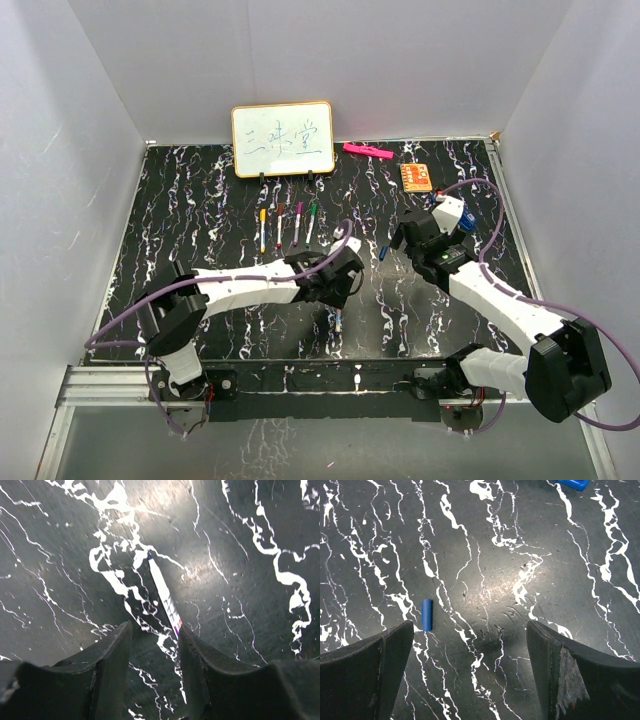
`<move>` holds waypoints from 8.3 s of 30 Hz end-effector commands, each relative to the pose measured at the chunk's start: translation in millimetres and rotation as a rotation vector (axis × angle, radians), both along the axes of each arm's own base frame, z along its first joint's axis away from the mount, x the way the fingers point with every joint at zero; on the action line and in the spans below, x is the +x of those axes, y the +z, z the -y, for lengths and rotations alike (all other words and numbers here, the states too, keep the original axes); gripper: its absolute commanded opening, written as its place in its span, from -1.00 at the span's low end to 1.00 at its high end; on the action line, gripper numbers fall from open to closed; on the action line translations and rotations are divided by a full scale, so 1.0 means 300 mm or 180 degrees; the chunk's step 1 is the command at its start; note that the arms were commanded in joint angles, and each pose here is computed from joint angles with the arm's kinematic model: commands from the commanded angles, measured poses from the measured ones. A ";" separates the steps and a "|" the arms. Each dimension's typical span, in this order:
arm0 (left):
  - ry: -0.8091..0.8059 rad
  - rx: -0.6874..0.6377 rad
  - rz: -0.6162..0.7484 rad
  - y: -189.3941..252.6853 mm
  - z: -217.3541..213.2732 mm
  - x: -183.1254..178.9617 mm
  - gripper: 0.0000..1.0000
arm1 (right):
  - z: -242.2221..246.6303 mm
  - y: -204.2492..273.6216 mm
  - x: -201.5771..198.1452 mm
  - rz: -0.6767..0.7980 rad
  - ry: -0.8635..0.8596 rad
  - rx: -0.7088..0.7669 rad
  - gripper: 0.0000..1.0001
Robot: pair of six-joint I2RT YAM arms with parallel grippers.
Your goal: Insert the pens into the pen caps
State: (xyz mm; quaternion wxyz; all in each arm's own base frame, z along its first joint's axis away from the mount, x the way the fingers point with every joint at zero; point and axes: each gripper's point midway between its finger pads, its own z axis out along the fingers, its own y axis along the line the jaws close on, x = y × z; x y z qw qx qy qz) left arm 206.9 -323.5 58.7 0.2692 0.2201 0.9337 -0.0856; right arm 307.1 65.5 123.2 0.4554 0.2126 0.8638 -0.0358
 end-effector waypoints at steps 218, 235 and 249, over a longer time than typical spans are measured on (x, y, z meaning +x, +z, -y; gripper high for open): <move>-0.0556 -0.2018 0.0389 0.287 0.069 -0.042 -1.00 | -0.403 0.275 0.134 0.0836 0.1845 0.0996 -1.00; -0.1015 -0.2970 0.0546 0.463 0.215 -0.068 -1.00 | -0.439 0.544 -0.102 0.2430 0.2498 0.1649 -1.00; -0.0890 -0.2993 0.0671 0.471 0.204 -0.044 -1.00 | -0.443 0.574 -0.115 0.2526 0.2477 0.1795 -1.00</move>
